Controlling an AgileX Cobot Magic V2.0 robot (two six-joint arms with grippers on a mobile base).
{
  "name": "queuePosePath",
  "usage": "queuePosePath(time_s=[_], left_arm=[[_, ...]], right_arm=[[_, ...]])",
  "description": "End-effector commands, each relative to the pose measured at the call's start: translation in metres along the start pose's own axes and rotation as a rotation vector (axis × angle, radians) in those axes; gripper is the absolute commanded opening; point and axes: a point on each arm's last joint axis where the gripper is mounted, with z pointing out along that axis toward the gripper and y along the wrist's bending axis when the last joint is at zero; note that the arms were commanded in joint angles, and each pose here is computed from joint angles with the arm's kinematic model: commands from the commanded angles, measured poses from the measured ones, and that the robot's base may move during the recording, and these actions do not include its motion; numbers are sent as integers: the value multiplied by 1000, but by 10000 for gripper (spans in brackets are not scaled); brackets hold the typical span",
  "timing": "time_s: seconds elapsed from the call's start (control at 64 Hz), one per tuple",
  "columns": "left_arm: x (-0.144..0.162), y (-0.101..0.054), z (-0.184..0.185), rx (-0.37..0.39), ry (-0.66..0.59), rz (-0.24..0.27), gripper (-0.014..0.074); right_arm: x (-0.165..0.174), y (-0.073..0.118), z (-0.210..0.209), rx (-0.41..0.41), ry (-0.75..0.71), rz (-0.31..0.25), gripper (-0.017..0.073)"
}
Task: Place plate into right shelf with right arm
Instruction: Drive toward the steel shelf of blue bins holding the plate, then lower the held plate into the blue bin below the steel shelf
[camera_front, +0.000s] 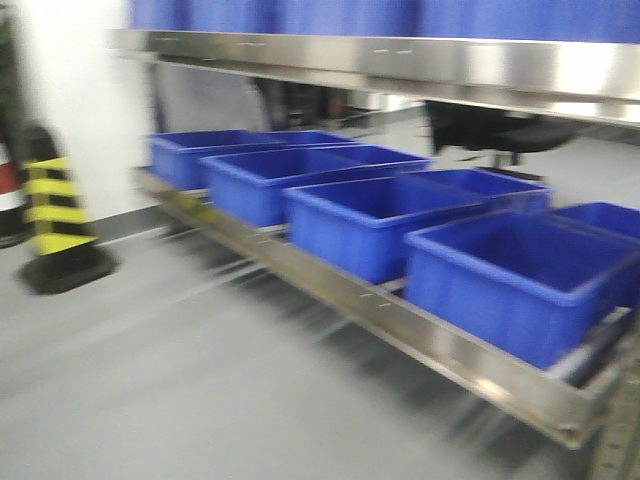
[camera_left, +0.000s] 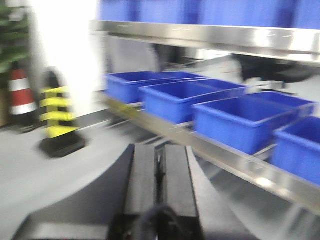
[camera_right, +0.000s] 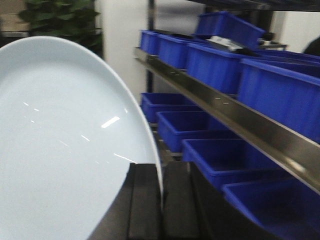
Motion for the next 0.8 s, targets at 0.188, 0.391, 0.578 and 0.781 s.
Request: queuePosePath(time_s=[0.188,0.391,0.578,0.781], left_arm=[[-6,2,-1,-18,-91,-5,-47],[-6,2,-1,-18,-91,-5,-47],[-6,2,-1,-18,-91,-5,-47],[-6,2,-1,-18,-91,-5,-47]], right_arm=[[-16,2,0,-17,-109,-18,51],[-16,2,0,-17,-109,-18,51],[-16,2,0,-17,-109,-18,51],[-16,2,0,-17,-109,-18,51]])
